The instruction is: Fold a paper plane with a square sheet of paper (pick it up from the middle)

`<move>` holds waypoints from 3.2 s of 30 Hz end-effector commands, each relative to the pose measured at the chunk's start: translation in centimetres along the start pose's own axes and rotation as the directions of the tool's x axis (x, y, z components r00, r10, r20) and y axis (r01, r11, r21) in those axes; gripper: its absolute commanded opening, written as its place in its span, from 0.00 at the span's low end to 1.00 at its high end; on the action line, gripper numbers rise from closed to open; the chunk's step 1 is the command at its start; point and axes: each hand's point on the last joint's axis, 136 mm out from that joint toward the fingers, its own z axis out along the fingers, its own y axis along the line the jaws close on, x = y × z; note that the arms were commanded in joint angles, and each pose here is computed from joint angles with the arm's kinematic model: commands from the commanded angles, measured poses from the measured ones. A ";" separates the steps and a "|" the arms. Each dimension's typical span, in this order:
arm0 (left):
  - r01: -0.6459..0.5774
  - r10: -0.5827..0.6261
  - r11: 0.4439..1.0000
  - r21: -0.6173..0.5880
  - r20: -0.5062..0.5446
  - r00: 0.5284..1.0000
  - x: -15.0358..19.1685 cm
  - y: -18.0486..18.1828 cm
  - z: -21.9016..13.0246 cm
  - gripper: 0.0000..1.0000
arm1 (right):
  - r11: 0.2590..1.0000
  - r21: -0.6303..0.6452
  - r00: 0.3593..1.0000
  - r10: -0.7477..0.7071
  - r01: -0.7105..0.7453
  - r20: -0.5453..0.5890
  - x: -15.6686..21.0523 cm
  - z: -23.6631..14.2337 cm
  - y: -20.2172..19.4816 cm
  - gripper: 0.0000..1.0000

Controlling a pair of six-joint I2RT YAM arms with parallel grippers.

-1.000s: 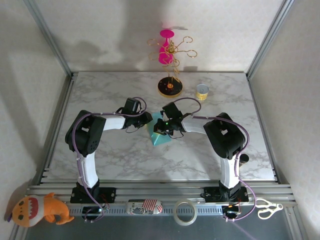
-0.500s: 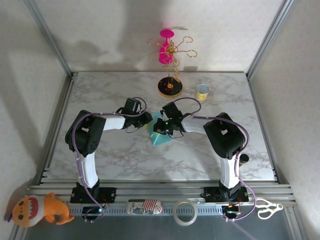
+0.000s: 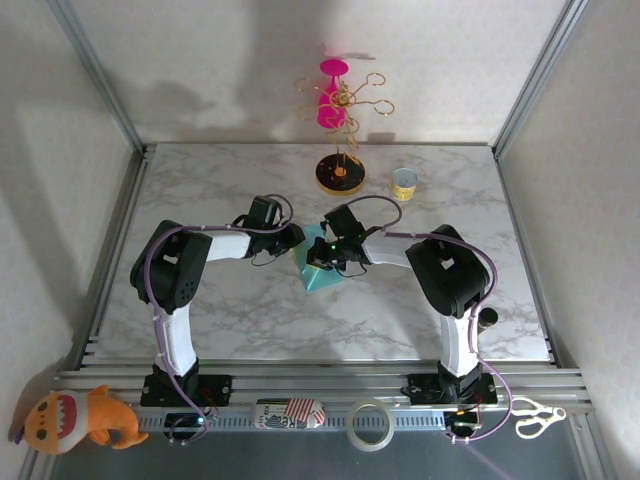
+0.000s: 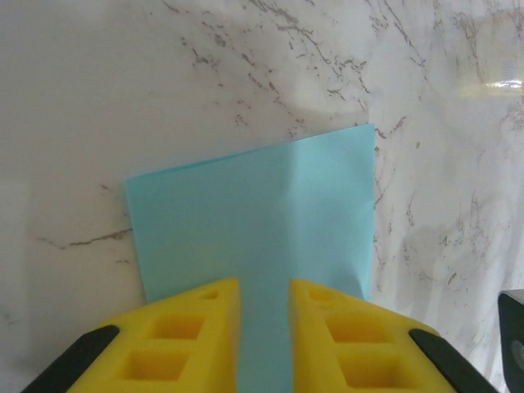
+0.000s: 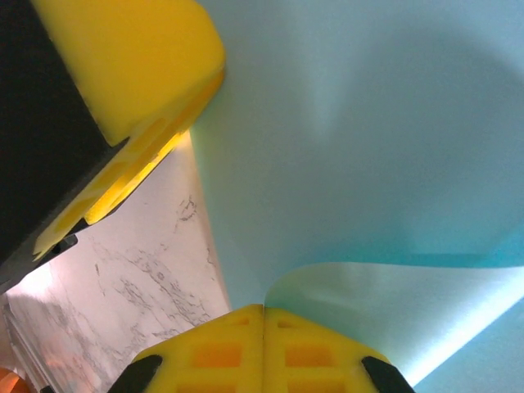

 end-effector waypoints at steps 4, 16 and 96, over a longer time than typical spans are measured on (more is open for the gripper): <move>0.036 -0.041 0.996 -0.081 -0.059 0.997 2.1 3.2 1.1 0.23 | 1.000 0.011 1.000 0.018 -0.018 -0.024 0.4 0.9 -0.2 0.00; 0.039 -0.044 0.996 -0.083 -0.060 0.997 2.2 3.4 1.1 0.23 | 1.000 -0.012 1.000 0.020 -0.020 -0.022 0.4 0.9 0.1 0.00; 0.055 -0.065 0.978 -0.199 -0.043 0.997 7.2 3.1 -1.7 0.00 | 1.000 -0.010 1.000 0.027 -0.028 -0.015 0.5 -0.6 -0.2 0.00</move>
